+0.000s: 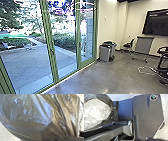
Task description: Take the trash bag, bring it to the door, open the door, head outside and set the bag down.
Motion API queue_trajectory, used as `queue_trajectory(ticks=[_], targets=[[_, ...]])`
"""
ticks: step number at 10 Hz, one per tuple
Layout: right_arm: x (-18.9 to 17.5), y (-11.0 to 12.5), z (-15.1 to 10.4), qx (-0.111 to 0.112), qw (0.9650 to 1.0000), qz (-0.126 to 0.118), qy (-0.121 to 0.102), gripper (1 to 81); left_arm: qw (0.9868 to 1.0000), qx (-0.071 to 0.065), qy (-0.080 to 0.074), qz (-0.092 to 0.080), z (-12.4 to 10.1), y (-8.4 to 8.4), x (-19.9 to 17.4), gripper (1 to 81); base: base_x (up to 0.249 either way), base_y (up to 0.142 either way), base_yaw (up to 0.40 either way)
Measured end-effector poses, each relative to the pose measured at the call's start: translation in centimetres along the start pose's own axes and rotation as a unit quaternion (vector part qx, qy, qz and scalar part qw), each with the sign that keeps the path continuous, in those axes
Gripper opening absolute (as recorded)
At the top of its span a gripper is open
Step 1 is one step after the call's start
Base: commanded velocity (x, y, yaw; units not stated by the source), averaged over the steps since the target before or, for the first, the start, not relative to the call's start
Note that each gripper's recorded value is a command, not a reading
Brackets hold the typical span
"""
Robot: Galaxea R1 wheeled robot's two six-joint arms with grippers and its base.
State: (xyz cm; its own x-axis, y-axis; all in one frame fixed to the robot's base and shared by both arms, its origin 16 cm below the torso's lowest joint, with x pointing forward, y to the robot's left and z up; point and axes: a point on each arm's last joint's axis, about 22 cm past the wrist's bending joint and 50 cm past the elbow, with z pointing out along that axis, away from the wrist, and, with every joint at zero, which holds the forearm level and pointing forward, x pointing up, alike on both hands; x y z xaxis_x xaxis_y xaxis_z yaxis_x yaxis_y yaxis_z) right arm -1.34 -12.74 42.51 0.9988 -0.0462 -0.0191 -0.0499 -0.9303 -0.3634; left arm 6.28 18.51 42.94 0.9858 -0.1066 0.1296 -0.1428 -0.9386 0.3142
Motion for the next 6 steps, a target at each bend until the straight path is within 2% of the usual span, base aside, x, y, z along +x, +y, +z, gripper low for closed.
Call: queue_trajectory(ticks=[6], targets=[[0.16,-0.04,0.00,0.000,1.0000,0.000,0.000,81.1,1.0000,0.002,0.000,0.000,-0.06,-0.25,0.00,1.0,0.135,0.000,0.000]])
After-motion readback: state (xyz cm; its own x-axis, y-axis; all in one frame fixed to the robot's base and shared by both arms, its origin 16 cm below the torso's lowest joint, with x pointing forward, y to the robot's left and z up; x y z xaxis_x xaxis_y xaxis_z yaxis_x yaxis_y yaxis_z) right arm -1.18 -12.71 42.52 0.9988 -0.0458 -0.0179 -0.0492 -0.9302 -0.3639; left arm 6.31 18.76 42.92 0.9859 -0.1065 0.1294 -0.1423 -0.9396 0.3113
